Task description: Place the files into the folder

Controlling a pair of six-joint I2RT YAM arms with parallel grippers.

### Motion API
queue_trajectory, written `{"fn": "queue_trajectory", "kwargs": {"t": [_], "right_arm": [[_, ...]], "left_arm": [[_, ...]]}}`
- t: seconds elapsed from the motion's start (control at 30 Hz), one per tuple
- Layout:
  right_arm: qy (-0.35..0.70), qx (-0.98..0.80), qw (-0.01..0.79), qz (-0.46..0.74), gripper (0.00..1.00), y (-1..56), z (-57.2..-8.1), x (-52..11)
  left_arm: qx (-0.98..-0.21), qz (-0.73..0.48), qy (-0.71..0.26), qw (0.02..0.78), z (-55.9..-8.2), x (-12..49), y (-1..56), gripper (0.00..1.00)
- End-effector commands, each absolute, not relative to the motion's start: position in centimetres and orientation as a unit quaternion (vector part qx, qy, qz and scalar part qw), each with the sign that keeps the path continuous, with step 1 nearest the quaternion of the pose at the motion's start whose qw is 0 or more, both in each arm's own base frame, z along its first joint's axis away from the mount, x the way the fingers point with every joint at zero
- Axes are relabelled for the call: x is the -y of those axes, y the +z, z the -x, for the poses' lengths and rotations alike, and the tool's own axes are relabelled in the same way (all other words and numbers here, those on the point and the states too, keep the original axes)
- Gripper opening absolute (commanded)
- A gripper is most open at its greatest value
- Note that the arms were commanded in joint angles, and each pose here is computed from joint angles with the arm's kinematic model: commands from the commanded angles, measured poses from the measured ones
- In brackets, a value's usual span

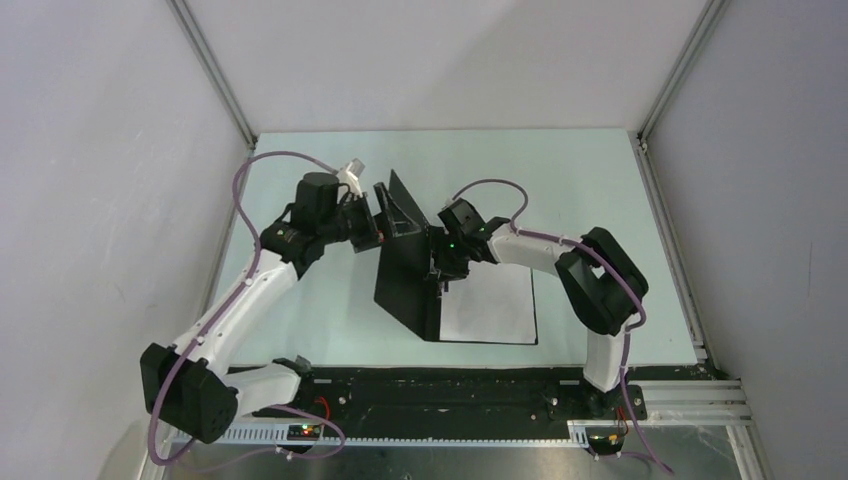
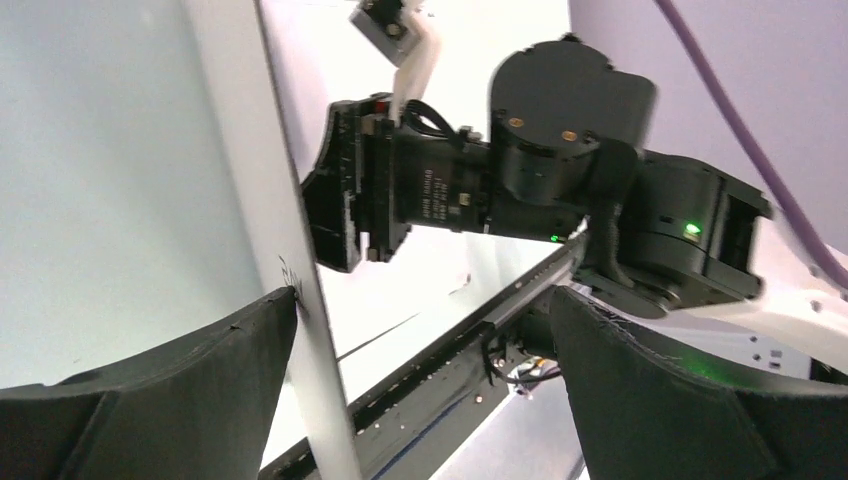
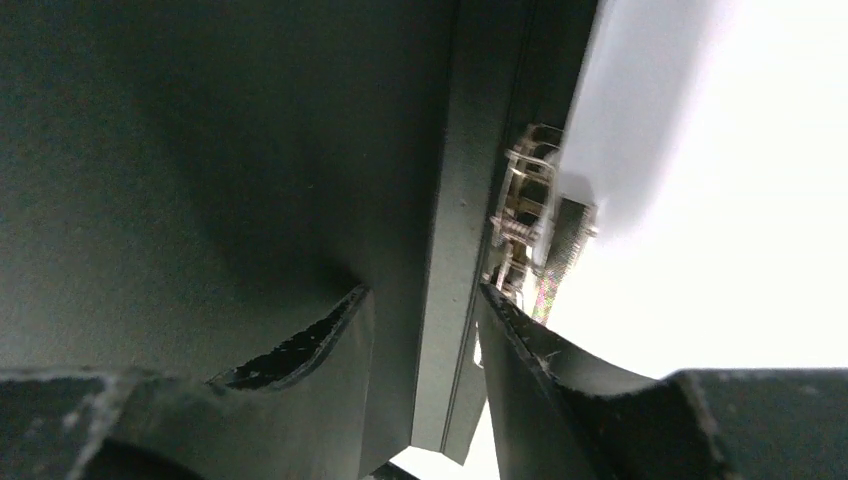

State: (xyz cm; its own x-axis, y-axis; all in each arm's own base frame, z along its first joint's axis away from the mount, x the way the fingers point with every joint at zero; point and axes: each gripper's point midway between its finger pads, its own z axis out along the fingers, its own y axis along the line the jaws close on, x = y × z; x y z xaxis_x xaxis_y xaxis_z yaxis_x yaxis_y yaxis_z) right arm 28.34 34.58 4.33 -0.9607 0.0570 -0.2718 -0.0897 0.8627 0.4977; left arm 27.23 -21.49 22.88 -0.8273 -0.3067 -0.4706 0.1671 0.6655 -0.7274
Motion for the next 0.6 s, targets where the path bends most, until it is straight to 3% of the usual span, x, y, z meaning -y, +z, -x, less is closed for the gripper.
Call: {"fn": "queue_trajectory", "kwargs": {"t": [0.0,0.23,0.57], "right_arm": [[0.281,-0.942,0.178,-0.041,0.49,7.5,-30.1,-31.7],[0.243,-0.931,0.250,-0.111,0.57,11.6,-31.6,-22.5],[0.162,-0.908,0.328,-0.205,0.76,14.2,-29.6,-11.1]], "left_arm": [[-0.849,0.027,-0.419,0.322,-27.7,24.2,26.3,1.00],[-0.852,-0.012,-0.419,0.313,-27.4,28.6,27.0,1.00],[-0.850,-0.099,-0.433,0.282,-25.7,36.8,27.2,1.00]]}}
